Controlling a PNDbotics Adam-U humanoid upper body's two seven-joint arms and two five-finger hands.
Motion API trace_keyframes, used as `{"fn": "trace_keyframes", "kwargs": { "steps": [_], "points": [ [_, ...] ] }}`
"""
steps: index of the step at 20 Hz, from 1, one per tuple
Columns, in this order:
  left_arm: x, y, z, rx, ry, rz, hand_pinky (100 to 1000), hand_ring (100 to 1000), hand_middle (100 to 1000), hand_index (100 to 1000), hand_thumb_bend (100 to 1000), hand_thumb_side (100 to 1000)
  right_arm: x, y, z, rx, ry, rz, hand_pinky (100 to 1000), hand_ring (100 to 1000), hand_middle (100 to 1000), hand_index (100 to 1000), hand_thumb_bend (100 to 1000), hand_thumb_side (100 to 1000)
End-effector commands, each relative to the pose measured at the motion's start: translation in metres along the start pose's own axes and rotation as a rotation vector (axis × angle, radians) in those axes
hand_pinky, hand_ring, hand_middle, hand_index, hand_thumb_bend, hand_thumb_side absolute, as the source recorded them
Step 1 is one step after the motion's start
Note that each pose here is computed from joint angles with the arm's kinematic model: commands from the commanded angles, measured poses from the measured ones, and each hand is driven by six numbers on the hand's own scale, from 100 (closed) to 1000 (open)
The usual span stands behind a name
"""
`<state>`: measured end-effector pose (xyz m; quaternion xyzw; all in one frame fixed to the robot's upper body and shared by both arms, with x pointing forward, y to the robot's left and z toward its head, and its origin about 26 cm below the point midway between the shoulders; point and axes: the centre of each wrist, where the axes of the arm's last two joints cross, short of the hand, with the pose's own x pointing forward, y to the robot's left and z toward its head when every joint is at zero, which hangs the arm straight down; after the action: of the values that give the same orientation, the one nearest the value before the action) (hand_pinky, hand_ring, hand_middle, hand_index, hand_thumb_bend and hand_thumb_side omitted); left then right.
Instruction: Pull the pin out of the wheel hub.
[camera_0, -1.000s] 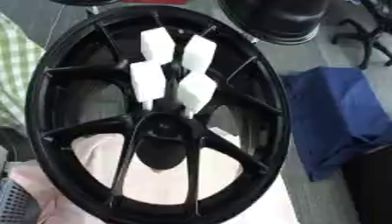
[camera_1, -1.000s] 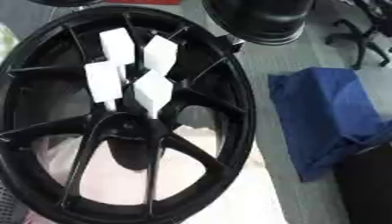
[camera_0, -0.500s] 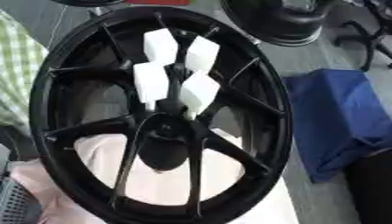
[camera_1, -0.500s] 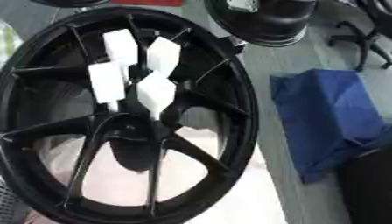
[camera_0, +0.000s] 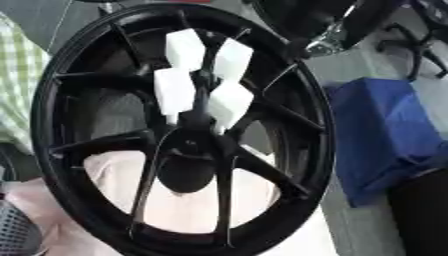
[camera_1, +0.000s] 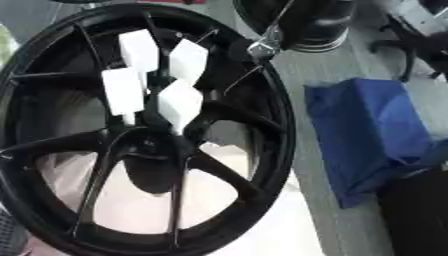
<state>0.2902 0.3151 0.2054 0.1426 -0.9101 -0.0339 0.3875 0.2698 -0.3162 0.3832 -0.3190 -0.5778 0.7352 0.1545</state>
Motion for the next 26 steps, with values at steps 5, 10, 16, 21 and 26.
{"fn": "trace_keyframes", "kwargs": {
  "steps": [5,10,16,21,26],
  "points": [
    [0.011,0.002,-0.009,-0.029,-0.051,-0.020,729,586,545,766,334,768,0.005,-0.012,-0.001,0.002,-0.016,0.087,860,829,776,846,372,170],
    [0.012,0.001,-0.010,-0.036,-0.057,-0.021,730,585,545,766,332,770,0.007,-0.012,-0.005,0.011,-0.027,0.096,860,830,777,844,375,165],
    [0.012,0.002,-0.011,-0.033,-0.061,-0.024,730,584,545,766,330,772,0.007,-0.009,-0.006,0.045,-0.020,0.117,860,832,776,842,389,163],
    [0.013,0.001,-0.011,-0.034,-0.065,-0.023,731,583,544,766,329,773,0.007,-0.008,-0.007,0.053,-0.029,0.125,860,832,776,840,387,161],
    [0.013,0.001,-0.011,-0.033,-0.066,-0.023,731,582,544,767,328,775,0.008,-0.007,-0.010,0.062,-0.029,0.130,859,831,776,839,389,157]
  ]
}}
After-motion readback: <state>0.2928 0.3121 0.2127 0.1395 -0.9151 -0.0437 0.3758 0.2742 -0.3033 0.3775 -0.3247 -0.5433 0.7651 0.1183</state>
